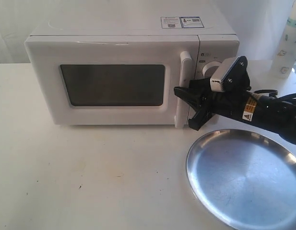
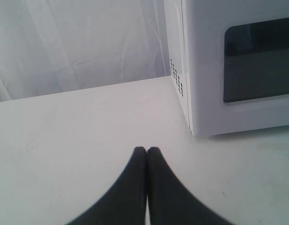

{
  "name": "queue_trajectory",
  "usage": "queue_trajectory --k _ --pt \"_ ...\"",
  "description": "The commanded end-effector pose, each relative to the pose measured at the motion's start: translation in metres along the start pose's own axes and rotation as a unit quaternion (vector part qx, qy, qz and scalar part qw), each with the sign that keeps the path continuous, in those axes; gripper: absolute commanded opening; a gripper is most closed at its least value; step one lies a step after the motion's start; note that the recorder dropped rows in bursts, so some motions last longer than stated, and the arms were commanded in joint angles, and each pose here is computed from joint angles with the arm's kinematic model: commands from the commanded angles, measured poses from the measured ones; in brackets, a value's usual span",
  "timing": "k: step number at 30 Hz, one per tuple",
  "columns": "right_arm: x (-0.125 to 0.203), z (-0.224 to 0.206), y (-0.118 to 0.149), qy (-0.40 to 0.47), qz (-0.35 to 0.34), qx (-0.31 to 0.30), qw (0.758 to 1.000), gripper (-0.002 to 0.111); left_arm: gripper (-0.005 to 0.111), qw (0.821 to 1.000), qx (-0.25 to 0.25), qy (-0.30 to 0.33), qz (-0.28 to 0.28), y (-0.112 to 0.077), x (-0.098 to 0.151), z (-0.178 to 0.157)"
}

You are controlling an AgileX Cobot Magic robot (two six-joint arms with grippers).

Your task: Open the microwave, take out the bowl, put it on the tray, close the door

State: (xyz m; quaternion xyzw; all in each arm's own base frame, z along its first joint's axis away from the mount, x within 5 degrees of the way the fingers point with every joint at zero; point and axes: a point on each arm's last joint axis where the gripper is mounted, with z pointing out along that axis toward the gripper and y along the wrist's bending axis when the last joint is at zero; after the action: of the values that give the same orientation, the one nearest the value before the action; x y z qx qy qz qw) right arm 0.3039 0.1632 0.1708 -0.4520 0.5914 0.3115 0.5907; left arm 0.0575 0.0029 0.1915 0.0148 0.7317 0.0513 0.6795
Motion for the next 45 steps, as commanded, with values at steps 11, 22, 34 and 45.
queue_trajectory --k 11,22,34,45 --pt "-0.012 0.002 0.035 -0.028 -0.117 -0.176 0.977 0.0 0.0 1.0 0.002 -0.005 -0.003 0.0 -0.002 0.0" --pt "-0.038 0.008 0.078 -0.036 -0.161 -0.288 0.943 0.0 0.0 1.0 0.002 -0.005 -0.003 0.0 -0.002 0.0" --pt "-0.057 -0.008 0.092 -0.007 -0.186 -0.352 0.917 0.0 0.0 1.0 0.002 -0.005 -0.003 0.0 -0.002 0.0" --pt "-0.077 -0.021 0.096 -0.002 -0.203 -0.357 0.912 0.0 0.0 1.0 0.002 -0.005 -0.003 0.0 -0.002 0.0"
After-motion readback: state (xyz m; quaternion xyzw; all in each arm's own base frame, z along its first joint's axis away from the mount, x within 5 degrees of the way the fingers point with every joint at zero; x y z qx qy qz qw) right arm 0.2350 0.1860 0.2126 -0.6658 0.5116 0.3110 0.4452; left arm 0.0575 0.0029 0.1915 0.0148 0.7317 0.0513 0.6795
